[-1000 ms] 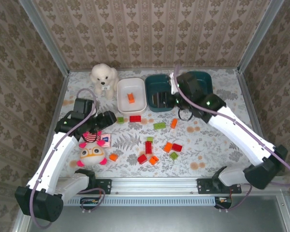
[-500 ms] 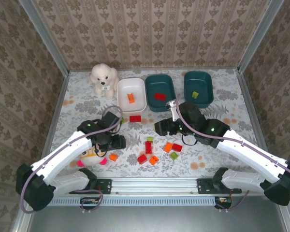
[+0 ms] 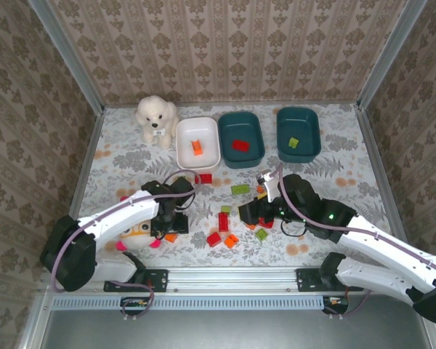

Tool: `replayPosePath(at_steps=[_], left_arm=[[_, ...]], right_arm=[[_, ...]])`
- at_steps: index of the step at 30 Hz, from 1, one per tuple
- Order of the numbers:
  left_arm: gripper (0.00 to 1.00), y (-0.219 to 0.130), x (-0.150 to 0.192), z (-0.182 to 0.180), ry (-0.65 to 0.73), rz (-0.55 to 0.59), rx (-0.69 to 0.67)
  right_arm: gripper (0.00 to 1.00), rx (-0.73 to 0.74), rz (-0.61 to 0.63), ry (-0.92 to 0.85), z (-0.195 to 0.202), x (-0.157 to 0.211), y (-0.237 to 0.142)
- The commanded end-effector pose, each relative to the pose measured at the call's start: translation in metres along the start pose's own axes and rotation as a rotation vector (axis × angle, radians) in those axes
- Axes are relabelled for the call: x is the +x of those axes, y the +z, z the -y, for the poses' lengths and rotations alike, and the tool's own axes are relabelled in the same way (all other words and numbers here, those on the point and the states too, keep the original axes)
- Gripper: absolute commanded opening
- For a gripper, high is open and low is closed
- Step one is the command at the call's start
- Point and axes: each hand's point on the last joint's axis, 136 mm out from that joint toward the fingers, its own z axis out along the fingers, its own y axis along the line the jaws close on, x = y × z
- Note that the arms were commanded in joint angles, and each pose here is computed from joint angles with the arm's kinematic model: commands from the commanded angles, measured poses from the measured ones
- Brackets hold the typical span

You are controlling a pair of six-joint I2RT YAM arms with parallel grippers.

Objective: Sort the legos into containers by color

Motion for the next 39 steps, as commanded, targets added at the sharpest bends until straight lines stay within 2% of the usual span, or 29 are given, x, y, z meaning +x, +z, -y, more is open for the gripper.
replayPosePath(at_steps=[1, 12, 19, 27, 31, 39], left_arm=[[0.69, 0.002, -0.009, 0.002, 0.039, 0.014, -0.014], [0.71, 0.021, -0.011, 0.0, 0.056, -0.018, -0.062], [0.59, 0.032, 0.0, 0.003, 0.035, -0.062, -0.04], [0.57, 0.031, 0.005, 0.018, 0.022, -0.089, 0.011], [0.55, 0.032, 0.014, 0.017, 0.014, -0.126, -0.012], [0.46, 0.043, 0.009, 0.017, 0.011, -0.112, -0.025]], right_arm=[[0.81, -0.008, 0.01, 0.008, -0.002, -0.002, -0.002], [0.81, 0.005, -0.003, 0.002, -0.001, 0.0, -0.004], [0.82, -0.018, 0.001, 0.002, -0.005, -0.002, -0.003], [0.82, -0.005, -0.002, 0.008, -0.002, -0.002, 0.0], [0.82, -0.001, -0.004, 0.01, -0.001, -0.001, 0.0], [0.82, -0.049, 0.004, 0.021, -0.007, 0.0, 0.001]])
